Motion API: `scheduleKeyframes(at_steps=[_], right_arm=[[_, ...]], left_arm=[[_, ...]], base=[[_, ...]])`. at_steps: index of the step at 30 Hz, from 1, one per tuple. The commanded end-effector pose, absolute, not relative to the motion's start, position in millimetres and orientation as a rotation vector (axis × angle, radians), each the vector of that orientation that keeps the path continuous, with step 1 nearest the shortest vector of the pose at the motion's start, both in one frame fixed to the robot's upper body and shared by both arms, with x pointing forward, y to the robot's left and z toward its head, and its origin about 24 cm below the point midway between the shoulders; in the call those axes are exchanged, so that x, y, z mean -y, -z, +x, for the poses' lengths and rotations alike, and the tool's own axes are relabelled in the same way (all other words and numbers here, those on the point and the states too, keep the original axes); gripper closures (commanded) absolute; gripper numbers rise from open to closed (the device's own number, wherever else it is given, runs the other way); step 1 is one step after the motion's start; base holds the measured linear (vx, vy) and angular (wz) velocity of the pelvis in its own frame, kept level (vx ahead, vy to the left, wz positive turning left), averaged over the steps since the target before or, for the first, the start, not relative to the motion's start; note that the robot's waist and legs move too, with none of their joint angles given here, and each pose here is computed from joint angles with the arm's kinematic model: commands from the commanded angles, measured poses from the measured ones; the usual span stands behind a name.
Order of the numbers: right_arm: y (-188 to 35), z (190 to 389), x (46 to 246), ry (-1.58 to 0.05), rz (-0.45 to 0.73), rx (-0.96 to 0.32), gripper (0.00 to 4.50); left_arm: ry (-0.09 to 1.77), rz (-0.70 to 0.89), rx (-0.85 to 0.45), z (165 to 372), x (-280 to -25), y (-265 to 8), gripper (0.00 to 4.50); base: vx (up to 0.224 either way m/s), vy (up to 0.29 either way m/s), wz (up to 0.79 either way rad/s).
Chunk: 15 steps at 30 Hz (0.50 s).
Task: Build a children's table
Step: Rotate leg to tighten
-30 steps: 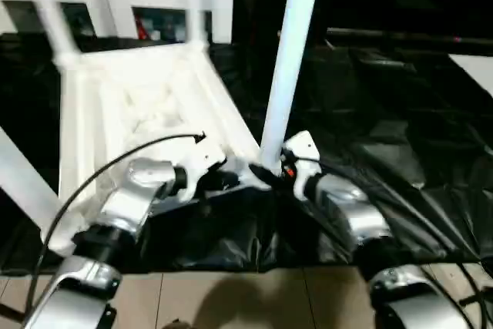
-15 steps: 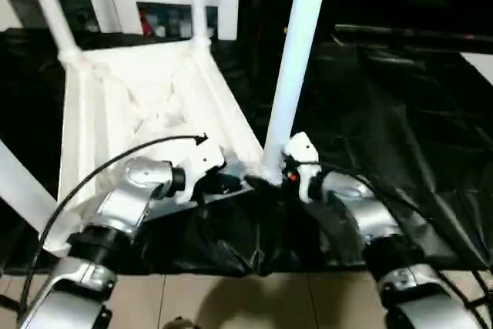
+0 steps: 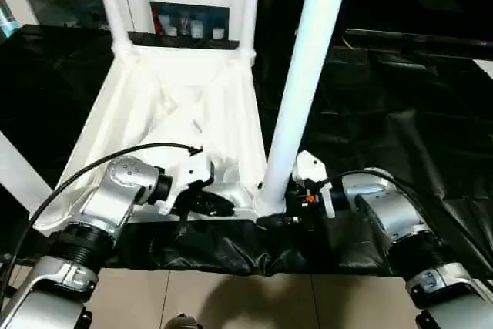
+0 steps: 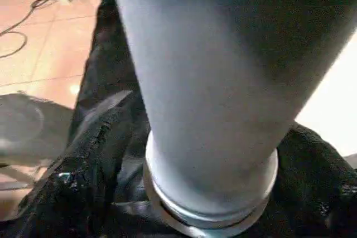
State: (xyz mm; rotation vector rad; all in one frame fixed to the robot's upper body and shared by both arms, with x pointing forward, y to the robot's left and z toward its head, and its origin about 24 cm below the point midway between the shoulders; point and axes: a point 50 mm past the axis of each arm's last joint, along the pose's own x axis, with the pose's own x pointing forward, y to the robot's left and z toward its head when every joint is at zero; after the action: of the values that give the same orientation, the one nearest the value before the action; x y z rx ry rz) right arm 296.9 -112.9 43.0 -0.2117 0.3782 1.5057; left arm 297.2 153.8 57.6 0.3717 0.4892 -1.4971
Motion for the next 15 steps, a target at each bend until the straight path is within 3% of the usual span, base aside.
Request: scheduleKeyframes(at_steps=[1,6,9,10,11,15], right_arm=[[-38.9,287.2,101.9,-1.599,-0.196,-0.393,1.11],[-35.3,288.7,96.9,-1.547,-0.196,-0.379,1.30],[-32.9,289.7,94.8,-1.514,-0.206,-0.371,1.64],[-27.6,292.9,89.3,-1.426,-0.226,-0.357,1.67],[-27.6,292.9,89.3,-1.426,-0.226,-0.357,1.67],[-15.8,305.5,71.3,-1.137,-0.189,-0.355,1.78]], left_arm=[[1.549,0.388,-0.460,296.1,-142.0,-61.2,4.50],[1.488,0.407,-0.433,301.1,-140.1,-60.4,4.50],[1.405,0.409,-0.435,306.9,-139.8,-58.4,4.50],[1.302,0.394,-0.418,314.8,-137.9,-58.1,4.50],[1.302,0.394,-0.418,314.8,-137.9,-58.1,4.50],[1.130,0.374,-0.396,326.2,-126.6,-57.4,4.50]], base=[[0.000,0.000,0.00],[0.000,0.000,0.00],[0.000,0.000,0.00],[0.000,0.000,0.00],[0.000,0.000,0.00],[0.000,0.000,0.00]])
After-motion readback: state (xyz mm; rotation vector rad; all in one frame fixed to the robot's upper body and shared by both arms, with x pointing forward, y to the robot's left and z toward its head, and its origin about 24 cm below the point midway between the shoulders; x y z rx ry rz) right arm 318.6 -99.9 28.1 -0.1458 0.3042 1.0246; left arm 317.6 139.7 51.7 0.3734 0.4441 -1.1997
